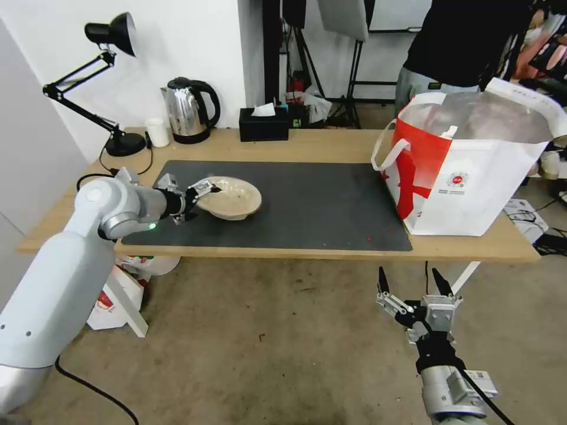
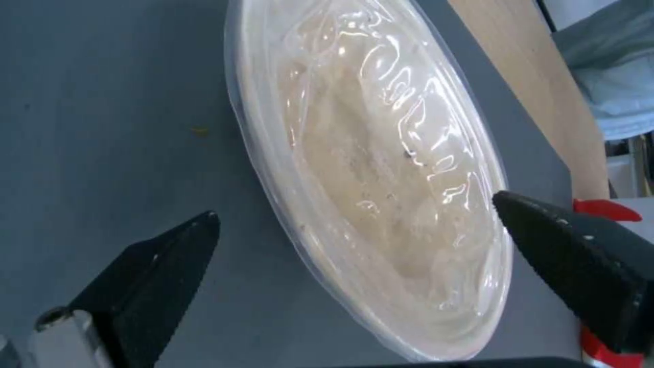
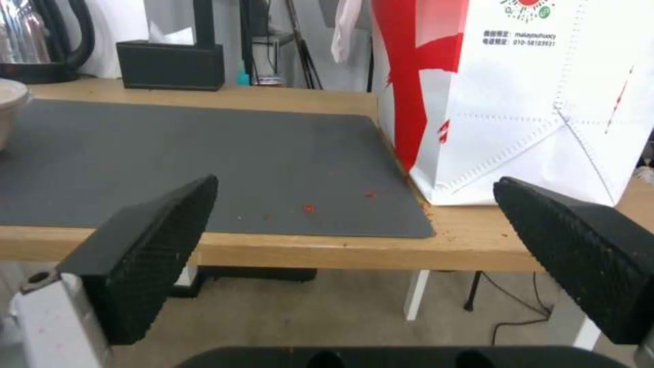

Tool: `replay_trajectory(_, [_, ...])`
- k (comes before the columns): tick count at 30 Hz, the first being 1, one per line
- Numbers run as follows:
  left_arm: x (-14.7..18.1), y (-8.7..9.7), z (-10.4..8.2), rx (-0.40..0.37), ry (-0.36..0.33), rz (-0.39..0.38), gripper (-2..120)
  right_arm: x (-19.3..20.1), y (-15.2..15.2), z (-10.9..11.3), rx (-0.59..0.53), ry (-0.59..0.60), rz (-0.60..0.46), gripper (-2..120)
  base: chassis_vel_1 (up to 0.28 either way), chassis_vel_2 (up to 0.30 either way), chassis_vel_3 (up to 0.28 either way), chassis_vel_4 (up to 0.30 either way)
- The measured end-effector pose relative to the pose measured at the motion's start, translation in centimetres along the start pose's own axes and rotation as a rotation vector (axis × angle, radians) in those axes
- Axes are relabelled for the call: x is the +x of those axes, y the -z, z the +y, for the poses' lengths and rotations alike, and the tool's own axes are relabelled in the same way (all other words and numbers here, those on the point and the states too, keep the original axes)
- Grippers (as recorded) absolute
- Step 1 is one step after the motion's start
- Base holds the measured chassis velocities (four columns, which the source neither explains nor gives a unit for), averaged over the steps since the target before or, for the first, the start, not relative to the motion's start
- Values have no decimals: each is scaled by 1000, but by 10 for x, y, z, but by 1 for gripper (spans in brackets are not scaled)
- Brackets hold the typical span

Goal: Pick up the trash from the table and place it into the takeout bag.

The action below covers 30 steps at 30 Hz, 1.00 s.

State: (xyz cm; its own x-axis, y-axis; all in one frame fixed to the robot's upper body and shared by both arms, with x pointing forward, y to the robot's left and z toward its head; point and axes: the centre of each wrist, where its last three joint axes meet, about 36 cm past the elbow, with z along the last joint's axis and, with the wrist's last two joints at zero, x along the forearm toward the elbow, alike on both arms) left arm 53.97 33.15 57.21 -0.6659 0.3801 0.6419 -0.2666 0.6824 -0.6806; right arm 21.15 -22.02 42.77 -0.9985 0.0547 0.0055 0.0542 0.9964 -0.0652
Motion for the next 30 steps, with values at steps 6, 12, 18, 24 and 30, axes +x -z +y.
replay_trajectory(6, [-6,2,1,6,-12,2,100,0,0,0,0,0,0,100,0,0,0,0])
replay_trajectory(12, [-13,3,-3,6,-16,7,100,0,0,0,0,0,0,100,0,0,0,0])
replay_trajectory(18, [-26,1,-10,6,-24,18,100,0,0,0,0,0,0,100,0,0,0,0])
replay_trajectory(24, [-34,1,-13,5,-25,21,100,0,0,0,0,0,0,100,0,0,0,0])
replay_trajectory(30, [-36,1,-12,5,-22,20,100,0,0,0,0,0,0,100,0,0,0,0])
